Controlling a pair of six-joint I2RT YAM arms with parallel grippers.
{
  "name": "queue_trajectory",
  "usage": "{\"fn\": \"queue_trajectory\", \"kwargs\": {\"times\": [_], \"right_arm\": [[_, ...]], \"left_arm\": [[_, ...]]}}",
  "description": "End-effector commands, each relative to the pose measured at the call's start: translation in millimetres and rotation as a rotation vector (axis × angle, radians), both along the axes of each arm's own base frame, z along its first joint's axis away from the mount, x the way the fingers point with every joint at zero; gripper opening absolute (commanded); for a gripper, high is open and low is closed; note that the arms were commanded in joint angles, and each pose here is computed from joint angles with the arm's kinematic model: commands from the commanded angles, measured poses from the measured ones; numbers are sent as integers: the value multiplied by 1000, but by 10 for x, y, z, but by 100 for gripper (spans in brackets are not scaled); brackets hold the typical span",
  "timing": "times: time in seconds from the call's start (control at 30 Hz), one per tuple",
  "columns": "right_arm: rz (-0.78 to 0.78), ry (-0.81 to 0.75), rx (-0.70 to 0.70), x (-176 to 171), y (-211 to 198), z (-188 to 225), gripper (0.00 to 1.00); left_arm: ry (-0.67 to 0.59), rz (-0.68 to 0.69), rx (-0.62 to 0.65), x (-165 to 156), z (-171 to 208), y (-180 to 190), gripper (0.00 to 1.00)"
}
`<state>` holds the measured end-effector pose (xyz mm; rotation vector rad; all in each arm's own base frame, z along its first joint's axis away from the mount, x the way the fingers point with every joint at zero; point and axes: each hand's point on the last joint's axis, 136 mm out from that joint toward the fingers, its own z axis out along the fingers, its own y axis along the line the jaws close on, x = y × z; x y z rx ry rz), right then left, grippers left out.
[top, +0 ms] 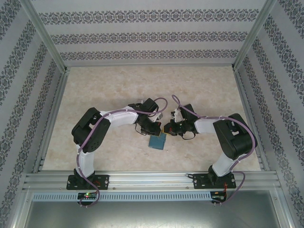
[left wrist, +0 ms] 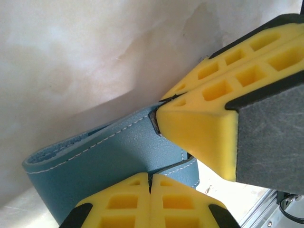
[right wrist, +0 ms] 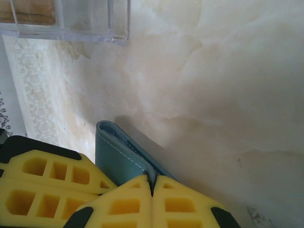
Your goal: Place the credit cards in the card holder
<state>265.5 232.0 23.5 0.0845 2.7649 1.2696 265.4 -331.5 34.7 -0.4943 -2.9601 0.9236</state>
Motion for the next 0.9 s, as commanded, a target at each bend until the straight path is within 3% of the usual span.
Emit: {"fn": "queue_trajectory", "kwargs": {"times": [0.0,0.3,0.53,0.87], "right_arm": [[-7,5,-50,-2,-20,-45,0],[-4,6,-50,1,3,-51,0],[-2,14,-54,-17,-1,-84,0],[-6,7,-57,-7,-3,-84,0]], "left_arm": [[24,35,21,-59,-55,122,0],[31,30,11,-78,0,105,0],[43,42,-86,-85,215,-32,0],[40,55,-20,-90,175,51,0]]}}
